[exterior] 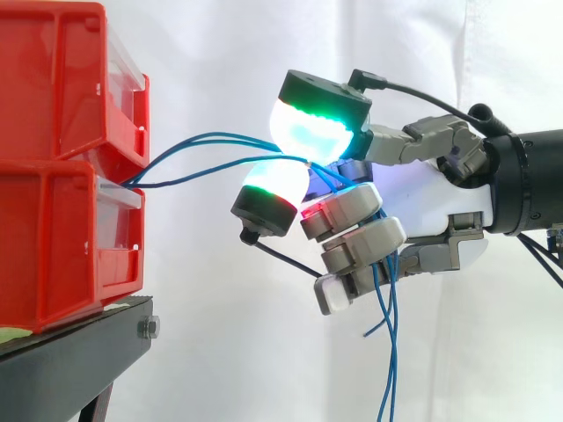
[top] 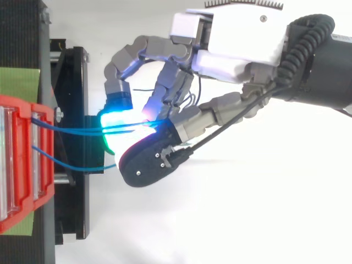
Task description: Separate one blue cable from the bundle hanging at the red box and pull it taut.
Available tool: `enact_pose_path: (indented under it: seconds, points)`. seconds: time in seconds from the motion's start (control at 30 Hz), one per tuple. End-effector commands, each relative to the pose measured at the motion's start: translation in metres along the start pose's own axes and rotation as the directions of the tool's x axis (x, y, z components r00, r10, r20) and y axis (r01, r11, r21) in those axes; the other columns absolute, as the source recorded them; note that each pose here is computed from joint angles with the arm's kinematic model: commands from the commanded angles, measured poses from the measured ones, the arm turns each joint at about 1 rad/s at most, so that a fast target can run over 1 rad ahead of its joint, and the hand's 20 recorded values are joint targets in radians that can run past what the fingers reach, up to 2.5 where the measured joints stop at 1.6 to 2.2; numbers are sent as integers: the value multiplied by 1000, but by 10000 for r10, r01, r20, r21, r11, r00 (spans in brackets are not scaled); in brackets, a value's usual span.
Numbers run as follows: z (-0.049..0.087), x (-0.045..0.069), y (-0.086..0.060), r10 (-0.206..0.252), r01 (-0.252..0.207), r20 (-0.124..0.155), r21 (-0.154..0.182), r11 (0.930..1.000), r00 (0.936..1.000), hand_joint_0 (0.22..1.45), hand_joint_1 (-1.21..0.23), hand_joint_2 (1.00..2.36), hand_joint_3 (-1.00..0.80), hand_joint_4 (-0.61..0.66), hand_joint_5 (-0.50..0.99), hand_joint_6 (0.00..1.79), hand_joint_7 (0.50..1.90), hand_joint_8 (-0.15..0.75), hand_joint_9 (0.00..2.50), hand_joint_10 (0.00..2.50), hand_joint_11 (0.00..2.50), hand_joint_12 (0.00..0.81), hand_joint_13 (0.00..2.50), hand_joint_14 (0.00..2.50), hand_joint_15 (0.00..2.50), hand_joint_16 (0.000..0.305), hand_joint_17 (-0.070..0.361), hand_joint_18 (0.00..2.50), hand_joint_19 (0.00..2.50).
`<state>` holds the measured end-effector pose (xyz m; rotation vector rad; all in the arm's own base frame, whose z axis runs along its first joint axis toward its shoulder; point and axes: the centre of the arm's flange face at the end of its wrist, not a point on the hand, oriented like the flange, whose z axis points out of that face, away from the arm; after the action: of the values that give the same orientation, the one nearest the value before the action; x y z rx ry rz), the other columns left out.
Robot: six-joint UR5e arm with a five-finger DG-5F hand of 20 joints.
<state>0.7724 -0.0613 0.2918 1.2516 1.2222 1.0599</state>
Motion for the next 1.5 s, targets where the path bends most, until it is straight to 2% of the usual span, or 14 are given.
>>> enact_pose_path:
  seconds: [0.0,0.1,0.17,0.27,0.37,0.43,0.5,0.6,0.73,0.9,1.03,1.17,1.27,1.47]
  points:
    - [0,1,0,-15,15,-10,1,10000,10000,704,-947,1000,-500,10,-172,920,1043,257,1203,0,1666,374,1076,23,1326,49,109,763,696]
    - [0,0,0,-14,14,5,2,10000,10000,538,-1030,1000,-500,-17,-149,904,1003,253,1117,11,1375,385,611,23,622,51,115,560,573]
    - [0,0,1,5,-5,6,-13,10000,10000,454,-1026,1000,-500,-2,-143,886,988,278,1064,12,1218,408,492,15,438,56,127,457,445]
    - [0,-2,0,-30,30,4,17,10000,10000,392,-973,1000,-500,27,-135,862,991,300,1024,12,1144,425,419,12,352,61,136,369,368]
    - [0,-6,-1,-34,34,48,51,10000,10000,374,-736,1000,-500,35,-129,847,941,312,1023,11,1074,443,428,12,336,64,144,359,367]
    - [-1,-6,-1,-40,40,47,81,10000,10000,458,-541,1000,-500,20,-126,830,1000,288,1046,16,1072,413,454,12,344,56,127,346,387]
    - [-1,-7,-2,-46,45,60,112,9999,10000,544,-481,1000,-500,1,-124,827,1073,263,1056,20,1075,379,476,13,365,49,111,352,420]
    - [-1,-6,-1,-44,43,76,97,9999,10000,602,-539,1000,-489,2,-129,840,1103,273,1059,21,1094,373,511,15,399,48,108,373,444]
    - [-1,-6,-1,-41,40,77,82,10000,10000,590,-633,1013,-304,66,-137,861,1212,299,1068,20,1152,383,556,16,440,49,111,408,454]
    - [-1,-4,-1,-46,45,46,95,9999,10000,608,-767,1015,-179,74,-156,923,1116,329,1078,18,1192,401,597,16,467,54,120,475,447]
    - [-1,-4,-1,-49,49,45,110,9999,10000,658,-824,1014,-256,25,-172,936,1072,307,1034,18,1189,389,595,17,467,51,115,473,448]
    - [-1,-3,-1,-50,50,30,109,9999,10000,721,-853,1000,-500,0,-178,933,1017,300,1016,16,1187,382,579,17,450,51,114,483,419]
    - [-1,-3,-1,-53,53,29,124,9999,10000,714,-863,1000,-500,8,-178,929,988,303,1011,16,1195,379,579,17,446,51,114,496,416]
    - [-1,-3,-1,-53,53,29,124,9999,10000,669,-811,1000,-500,48,-171,927,1042,306,1042,15,1207,379,597,17,461,50,112,503,442]
